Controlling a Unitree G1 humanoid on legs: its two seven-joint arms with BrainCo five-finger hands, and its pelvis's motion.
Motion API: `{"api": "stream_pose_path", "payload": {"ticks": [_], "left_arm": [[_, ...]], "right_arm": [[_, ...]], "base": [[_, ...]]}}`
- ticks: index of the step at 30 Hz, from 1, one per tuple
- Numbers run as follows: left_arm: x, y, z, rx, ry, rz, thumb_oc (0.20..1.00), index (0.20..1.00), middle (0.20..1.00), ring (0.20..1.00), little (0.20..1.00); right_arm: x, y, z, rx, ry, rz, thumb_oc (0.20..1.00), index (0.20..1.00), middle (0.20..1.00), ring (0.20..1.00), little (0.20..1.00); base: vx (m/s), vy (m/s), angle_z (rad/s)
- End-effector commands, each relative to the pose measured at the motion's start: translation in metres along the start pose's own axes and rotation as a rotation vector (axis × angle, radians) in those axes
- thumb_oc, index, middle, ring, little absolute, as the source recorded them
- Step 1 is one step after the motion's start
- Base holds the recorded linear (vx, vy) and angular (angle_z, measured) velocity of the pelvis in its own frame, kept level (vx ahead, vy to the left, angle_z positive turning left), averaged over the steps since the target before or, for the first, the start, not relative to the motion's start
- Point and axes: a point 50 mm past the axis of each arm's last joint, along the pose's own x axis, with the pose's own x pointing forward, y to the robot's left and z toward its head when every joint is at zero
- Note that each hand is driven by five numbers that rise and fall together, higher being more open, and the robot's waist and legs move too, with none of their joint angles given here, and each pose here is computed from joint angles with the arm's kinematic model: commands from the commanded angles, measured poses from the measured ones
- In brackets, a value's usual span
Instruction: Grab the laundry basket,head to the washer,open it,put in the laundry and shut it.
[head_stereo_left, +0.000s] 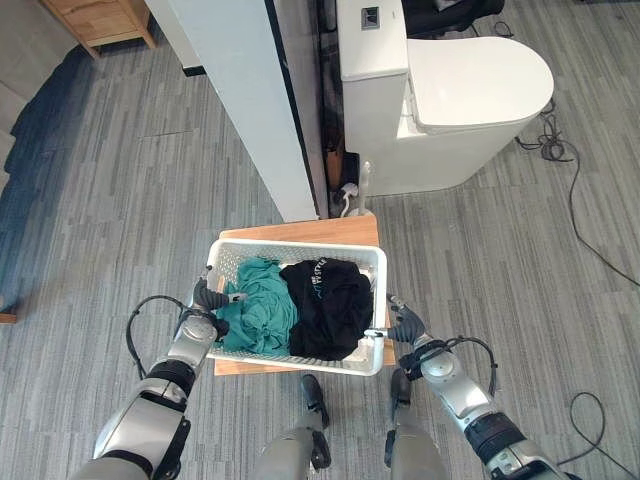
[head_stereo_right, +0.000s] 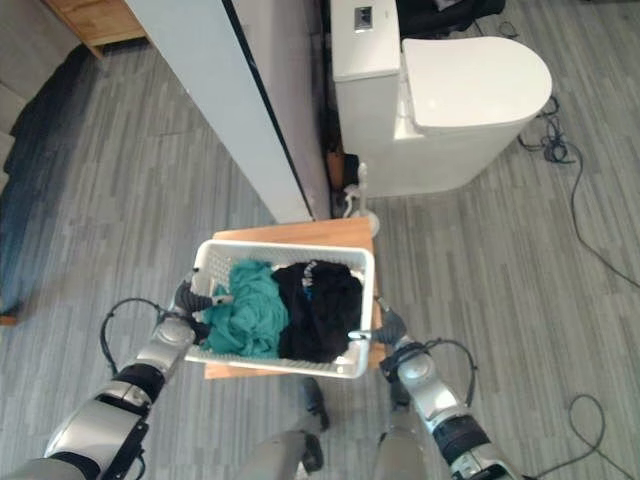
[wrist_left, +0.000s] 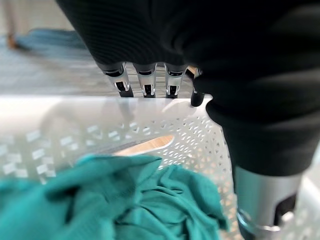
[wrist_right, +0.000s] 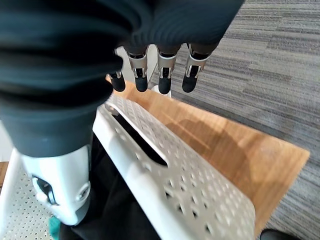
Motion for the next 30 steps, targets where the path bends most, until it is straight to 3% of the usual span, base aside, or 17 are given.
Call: {"api": "stream_pose_path", "payload": {"ticks": [1, 13, 14, 30], "left_arm": [[-0.011, -0.02, -0.027, -0.133, 0.125, -0.034, 1.0, 1.0, 1.0, 1.0, 1.0], [-0.018, -0.027, -0.023, -0.41, 0.13, 0.07, 1.0, 1.0, 1.0, 1.0, 1.0], [-0.017, -0.024, -0.014, -0.524, 0.101, 0.12, 1.0, 1.0, 1.0, 1.0, 1.0], [-0.023, 0.002, 0.007, -0.794, -0.04, 0.264, 1.0, 1.0, 1.0, 1.0, 1.0]], "right_arm": [[0.001, 0.013, 0.03, 0.048, -0.132, -0.001, 1.0, 1.0, 1.0, 1.0, 1.0], [-0.004, 0.024, 0.025, 0.149, -0.121, -0.017, 1.0, 1.0, 1.0, 1.0, 1.0], [-0.004, 0.025, 0.026, 0.17, -0.118, -0.025, 1.0, 1.0, 1.0, 1.0, 1.0], [-0.008, 0.026, 0.013, 0.224, -0.069, -0.048, 1.0, 1.0, 1.0, 1.0, 1.0]], "base": [[0.0, 0.0, 0.0], [0.0, 0.0, 0.0], [0.0, 0.0, 0.0], [0.01, -0.007, 0.01]]}}
